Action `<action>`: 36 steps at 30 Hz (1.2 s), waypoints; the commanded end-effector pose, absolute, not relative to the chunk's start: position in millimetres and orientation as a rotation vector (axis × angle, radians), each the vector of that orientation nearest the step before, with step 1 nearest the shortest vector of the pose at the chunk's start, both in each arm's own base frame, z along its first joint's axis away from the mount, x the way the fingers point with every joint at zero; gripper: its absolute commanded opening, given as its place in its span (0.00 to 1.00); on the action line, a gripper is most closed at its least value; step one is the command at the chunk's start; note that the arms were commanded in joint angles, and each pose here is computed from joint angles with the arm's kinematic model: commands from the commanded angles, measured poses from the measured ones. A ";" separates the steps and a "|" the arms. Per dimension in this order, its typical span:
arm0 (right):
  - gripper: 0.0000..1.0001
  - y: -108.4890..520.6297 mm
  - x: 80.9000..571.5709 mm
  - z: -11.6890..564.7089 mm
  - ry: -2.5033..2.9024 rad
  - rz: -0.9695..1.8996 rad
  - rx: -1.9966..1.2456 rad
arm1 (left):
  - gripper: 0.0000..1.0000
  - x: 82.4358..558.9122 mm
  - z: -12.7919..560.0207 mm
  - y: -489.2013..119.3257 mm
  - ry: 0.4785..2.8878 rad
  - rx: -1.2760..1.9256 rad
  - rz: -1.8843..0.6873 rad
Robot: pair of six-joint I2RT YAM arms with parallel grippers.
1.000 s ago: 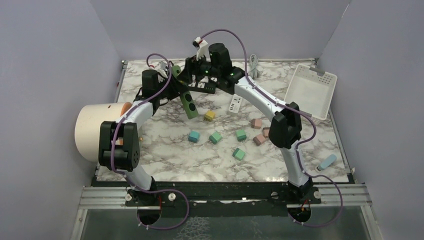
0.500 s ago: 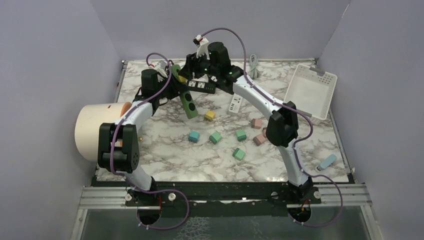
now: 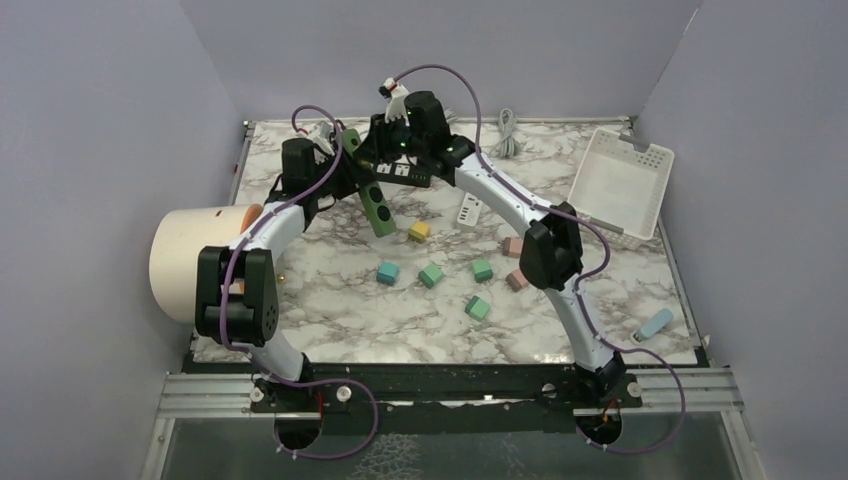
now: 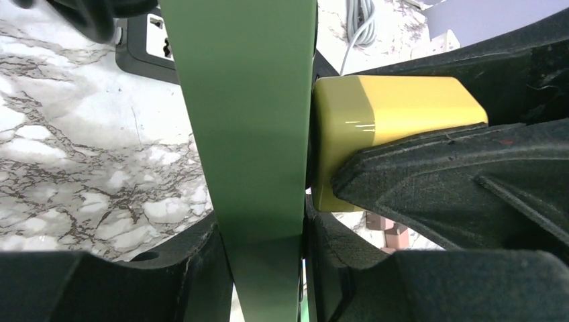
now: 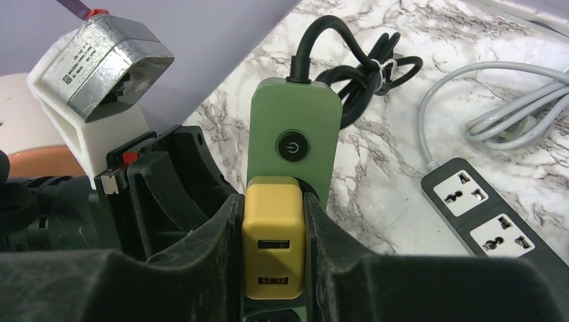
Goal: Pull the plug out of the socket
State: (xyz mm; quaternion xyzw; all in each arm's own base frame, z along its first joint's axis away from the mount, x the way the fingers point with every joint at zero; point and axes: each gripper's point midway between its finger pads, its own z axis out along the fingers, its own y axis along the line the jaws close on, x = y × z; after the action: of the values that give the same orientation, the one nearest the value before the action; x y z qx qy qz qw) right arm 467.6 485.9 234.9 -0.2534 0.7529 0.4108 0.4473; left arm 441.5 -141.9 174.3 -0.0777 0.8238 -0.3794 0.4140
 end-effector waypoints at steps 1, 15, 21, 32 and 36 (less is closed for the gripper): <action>0.01 489.3 461.1 240.9 1.854 1.030 -0.661 | 0.00 452.4 238.6 -143.1 1.879 -0.073 -0.939; 0.01 477.9 423.1 302.9 1.657 1.077 -0.762 | 0.00 465.0 206.9 -114.9 1.972 -0.271 -0.854; 0.01 443.8 443.5 257.0 1.984 1.239 -0.544 | 0.00 463.7 204.3 -110.5 1.985 -0.280 -0.832; 0.01 417.3 452.5 273.6 1.969 0.924 -0.551 | 0.00 466.7 205.4 -109.8 1.974 -0.293 -0.851; 0.01 406.4 460.1 269.8 2.033 1.034 -0.436 | 0.00 466.1 203.4 -109.8 1.980 -0.292 -0.849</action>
State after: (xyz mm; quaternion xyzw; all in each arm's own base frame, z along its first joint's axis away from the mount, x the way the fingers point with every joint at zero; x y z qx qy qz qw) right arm 449.6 444.8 241.5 -0.2116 0.7671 0.4513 0.4038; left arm 425.6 -162.0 180.7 -0.0526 0.8294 -0.4043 0.3818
